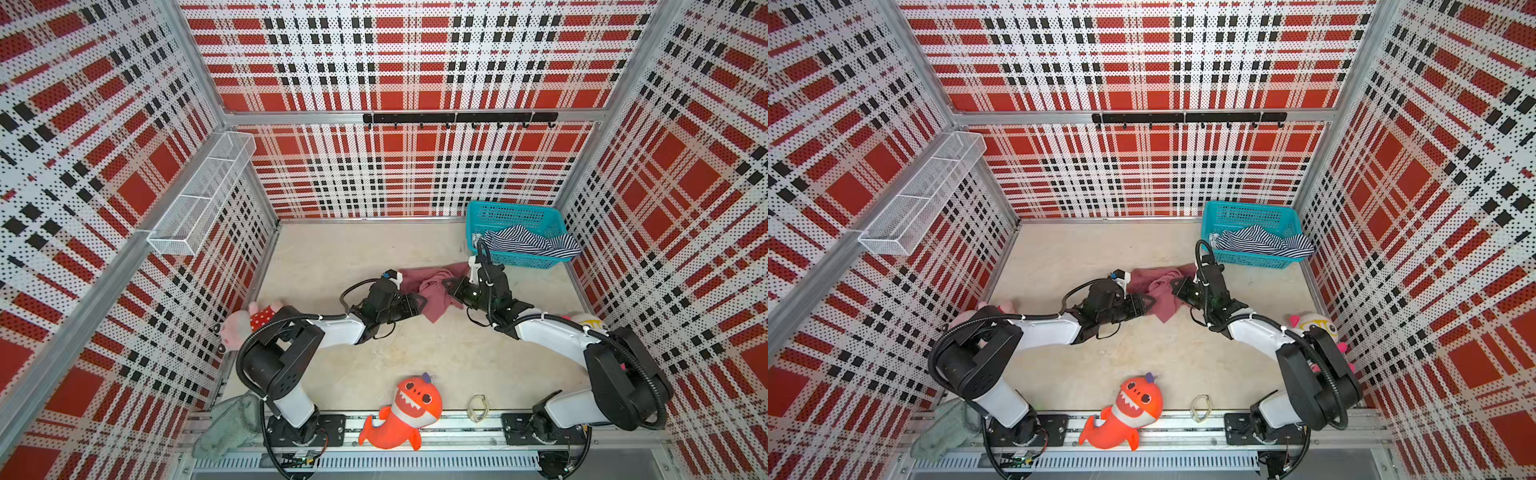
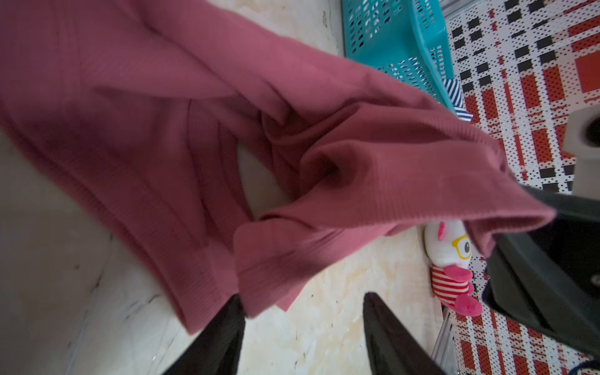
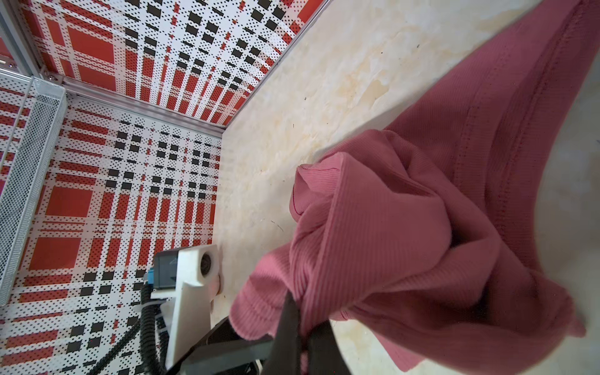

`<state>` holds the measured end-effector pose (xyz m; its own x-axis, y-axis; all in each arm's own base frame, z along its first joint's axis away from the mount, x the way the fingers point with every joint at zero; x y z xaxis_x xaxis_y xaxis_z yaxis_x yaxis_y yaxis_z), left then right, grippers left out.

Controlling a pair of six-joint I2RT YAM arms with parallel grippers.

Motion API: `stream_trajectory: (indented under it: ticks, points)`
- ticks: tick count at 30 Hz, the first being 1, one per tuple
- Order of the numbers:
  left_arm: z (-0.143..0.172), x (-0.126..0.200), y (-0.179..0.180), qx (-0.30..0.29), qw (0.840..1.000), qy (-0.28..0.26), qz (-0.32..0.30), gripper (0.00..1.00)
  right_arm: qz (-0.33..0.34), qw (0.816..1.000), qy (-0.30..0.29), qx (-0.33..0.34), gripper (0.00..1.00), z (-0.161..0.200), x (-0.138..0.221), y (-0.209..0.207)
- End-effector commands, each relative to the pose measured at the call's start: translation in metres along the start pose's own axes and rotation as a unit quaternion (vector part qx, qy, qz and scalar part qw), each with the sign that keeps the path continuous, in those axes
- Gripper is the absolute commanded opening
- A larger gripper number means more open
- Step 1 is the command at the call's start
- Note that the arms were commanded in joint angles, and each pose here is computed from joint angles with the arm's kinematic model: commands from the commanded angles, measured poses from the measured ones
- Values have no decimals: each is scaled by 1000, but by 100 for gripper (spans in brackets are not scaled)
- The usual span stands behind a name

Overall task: Fold and stack tank tops
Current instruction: Smooth out the tank top at the center of the table.

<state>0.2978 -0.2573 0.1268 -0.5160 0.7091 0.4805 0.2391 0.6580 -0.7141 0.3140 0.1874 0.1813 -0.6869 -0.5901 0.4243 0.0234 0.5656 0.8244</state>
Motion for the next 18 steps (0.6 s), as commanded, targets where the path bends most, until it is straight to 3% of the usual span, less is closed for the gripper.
stream_trajectory:
  ticks: [1,5,7,9,14,18]
  points:
    - [-15,-6,-8,-10,999,-27,22,54,-13,1000,-6,2,0,-3,6,5]
    - [-17,-9,-6,-15,999,-26,23,29,-8,1000,-6,3,0,-3,7,4]
    - [-16,-7,-6,-17,999,-25,24,9,-7,1000,-8,4,0,-3,9,4]
    - [-14,-3,-6,-18,999,-25,25,0,-3,1000,-11,8,2,-4,10,5]
    - [-12,18,6,-25,999,-33,1,0,21,999,-20,35,8,-14,17,9]
    - [-10,41,33,-29,997,-42,-61,0,44,997,-15,59,14,-24,27,10]
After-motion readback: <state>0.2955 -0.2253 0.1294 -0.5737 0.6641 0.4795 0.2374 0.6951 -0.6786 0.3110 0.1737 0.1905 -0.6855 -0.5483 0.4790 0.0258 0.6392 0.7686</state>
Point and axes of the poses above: each gripper's point midway between its finger pads, its own x axis back along the fingers, its own y axis along the line the jaws close on, z = x × y, the point moved 7 cm from there along x, back along the fingers, and after that the axes turned 4 degrees about -x, right-handed, at the moved point
